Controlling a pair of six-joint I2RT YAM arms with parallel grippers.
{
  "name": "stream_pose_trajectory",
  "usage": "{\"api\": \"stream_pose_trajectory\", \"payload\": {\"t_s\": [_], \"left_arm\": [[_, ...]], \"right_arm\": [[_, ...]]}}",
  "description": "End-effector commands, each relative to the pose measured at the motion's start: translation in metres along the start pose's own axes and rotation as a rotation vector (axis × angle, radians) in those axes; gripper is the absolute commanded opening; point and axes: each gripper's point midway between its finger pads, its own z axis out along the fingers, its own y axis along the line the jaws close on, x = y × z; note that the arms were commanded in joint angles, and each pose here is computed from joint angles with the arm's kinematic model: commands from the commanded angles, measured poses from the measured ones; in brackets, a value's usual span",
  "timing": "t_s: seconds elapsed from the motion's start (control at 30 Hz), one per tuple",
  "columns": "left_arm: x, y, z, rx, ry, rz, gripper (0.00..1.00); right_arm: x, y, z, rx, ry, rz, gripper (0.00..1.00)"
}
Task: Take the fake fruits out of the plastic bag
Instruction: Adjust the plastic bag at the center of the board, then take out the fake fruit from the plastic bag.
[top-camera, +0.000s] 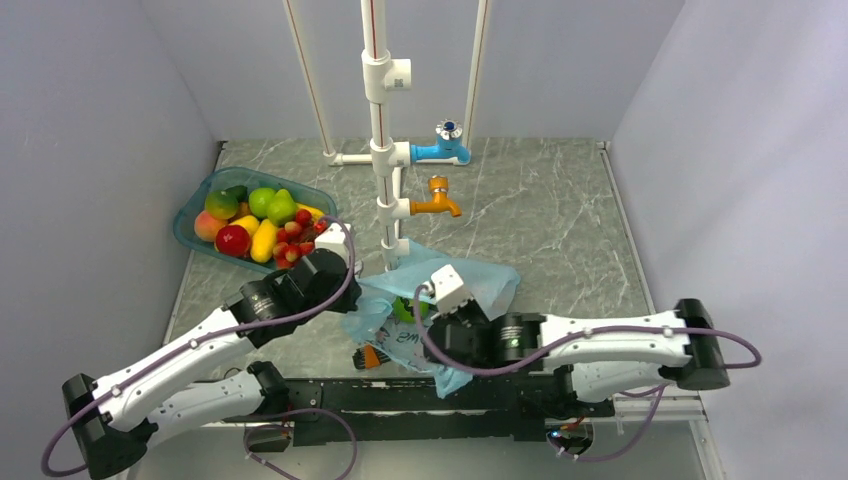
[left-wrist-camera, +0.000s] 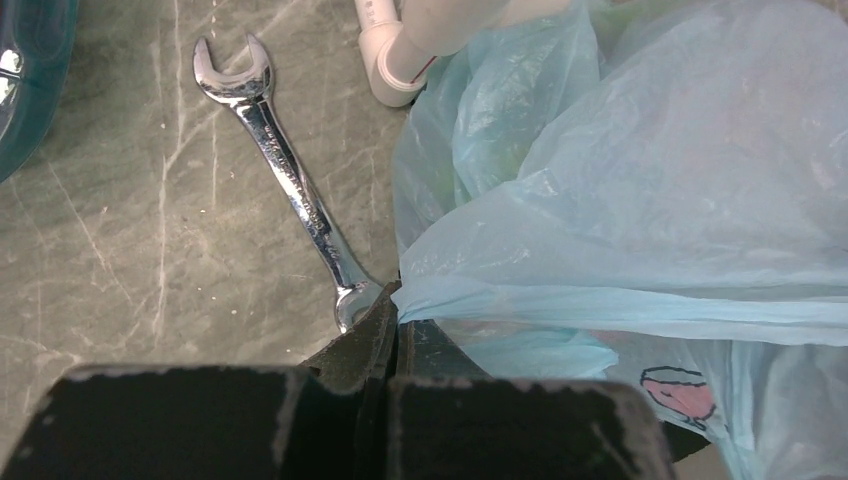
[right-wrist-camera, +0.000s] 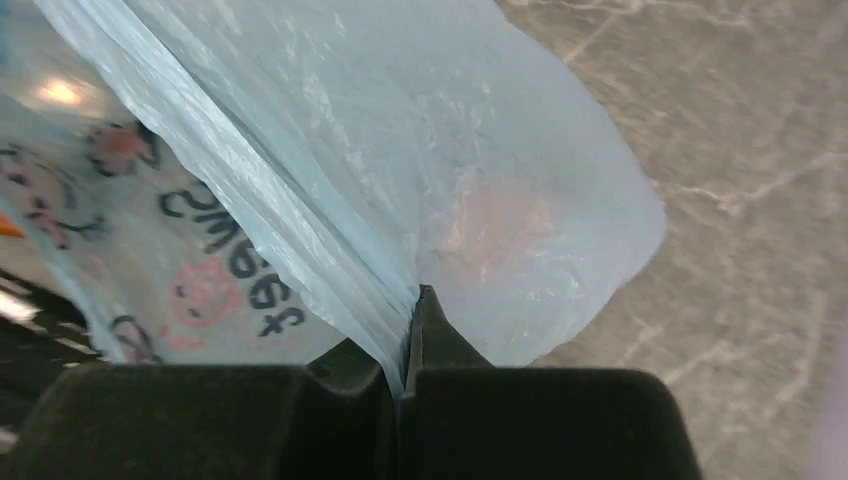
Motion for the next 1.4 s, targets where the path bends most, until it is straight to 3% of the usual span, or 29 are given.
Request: {"api": "stream_pose_trajectory", "payload": {"t_s": [0.0, 0.17, 0.23, 0.3, 0.5, 0.7, 0.87, 1.03, 1.13, 1.37], "left_arm": [[-0.004, 0.018, 0.006, -0.105, -0.017, 0.026, 0.00], [-0.007, 0.046, 0.006, -0.301, 0.019, 0.085, 0.00], [-0.008, 0.050, 0.006, -0.343, 0.048, 0.125, 0.05], [-0.008, 0.046, 0.005, -0.337, 0.078, 0.140, 0.16], [-0.010, 0.010, -0.021, -0.066, 0.060, 0.099, 0.73], [-0.010, -0.018, -0.069, 0.220, -0.014, 0.038, 0.89], [-0.010, -0.048, -0.110, 0.503, -0.085, -0.037, 0.90], [-0.012, -0.085, -0.132, 0.772, -0.121, -0.102, 0.76], [0.000, -0.100, -0.109, 0.796, -0.051, -0.139, 0.67], [0.020, -0.151, -0.076, 0.716, -0.004, 0.010, 0.67]], "right_arm": [[-0.018, 0.029, -0.010, -0.298, -0.018, 0.017, 0.00], [-0.016, 0.039, -0.020, -0.414, -0.020, -0.025, 0.00], [-0.016, 0.043, -0.025, -0.465, -0.033, -0.017, 0.00], [-0.020, 0.046, -0.028, -0.498, -0.052, 0.014, 0.00], [-0.030, 0.050, -0.027, -0.534, -0.058, 0.082, 0.00], [-0.034, 0.049, -0.014, -0.515, -0.033, 0.077, 0.00], [-0.036, 0.049, -0.012, -0.523, -0.030, 0.084, 0.00], [-0.039, 0.047, -0.014, -0.533, -0.035, 0.113, 0.00], [-0.041, 0.047, -0.015, -0.539, -0.034, 0.126, 0.00], [-0.044, 0.041, -0.021, -0.545, -0.045, 0.155, 0.00]]}}
